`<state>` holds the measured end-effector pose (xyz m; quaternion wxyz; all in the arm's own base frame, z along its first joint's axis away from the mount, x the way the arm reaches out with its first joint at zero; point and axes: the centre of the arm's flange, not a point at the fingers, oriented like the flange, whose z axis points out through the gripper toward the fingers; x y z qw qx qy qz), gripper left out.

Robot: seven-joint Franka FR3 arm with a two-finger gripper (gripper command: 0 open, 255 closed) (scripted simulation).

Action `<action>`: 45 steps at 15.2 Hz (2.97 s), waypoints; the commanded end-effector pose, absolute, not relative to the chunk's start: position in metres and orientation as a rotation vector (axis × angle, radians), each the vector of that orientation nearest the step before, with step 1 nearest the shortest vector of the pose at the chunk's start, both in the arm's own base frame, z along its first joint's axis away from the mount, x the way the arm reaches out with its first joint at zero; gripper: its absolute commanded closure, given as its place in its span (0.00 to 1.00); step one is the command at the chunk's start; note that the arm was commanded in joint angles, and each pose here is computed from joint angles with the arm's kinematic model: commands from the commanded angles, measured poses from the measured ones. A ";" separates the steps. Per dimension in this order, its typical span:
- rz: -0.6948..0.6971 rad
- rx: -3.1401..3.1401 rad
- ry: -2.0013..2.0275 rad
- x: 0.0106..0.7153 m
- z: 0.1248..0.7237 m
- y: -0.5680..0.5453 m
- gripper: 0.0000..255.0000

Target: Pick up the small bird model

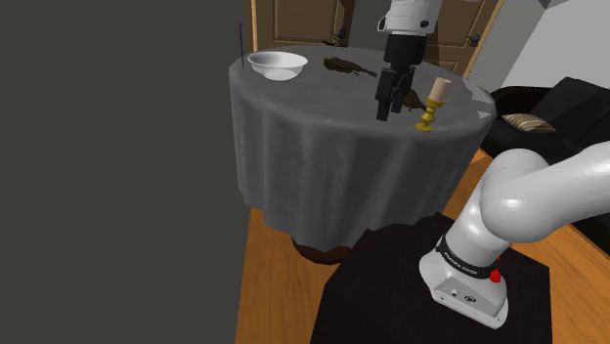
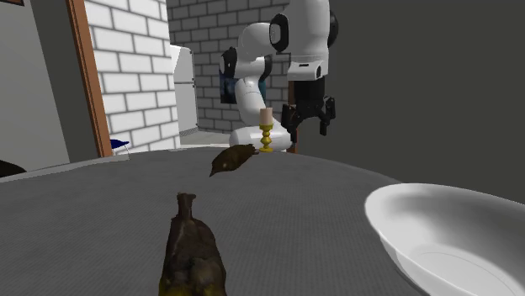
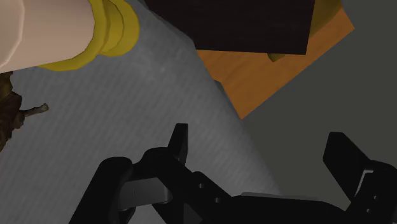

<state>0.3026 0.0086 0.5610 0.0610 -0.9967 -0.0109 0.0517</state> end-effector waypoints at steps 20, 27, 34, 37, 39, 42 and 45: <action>-0.030 -3.021 -0.153 0.444 0.562 -0.184 0.00; -0.099 -3.019 -0.197 0.499 0.567 -0.252 0.00; -0.168 -3.015 -0.241 0.556 0.574 -0.319 0.00; -0.181 -3.014 -0.249 0.567 0.571 -0.332 0.00; -0.181 -3.014 -0.249 0.567 0.560 -0.332 0.00; -0.181 -3.014 -0.249 0.567 0.545 -0.332 0.00; -0.181 -3.014 -0.249 0.567 0.536 -0.332 0.00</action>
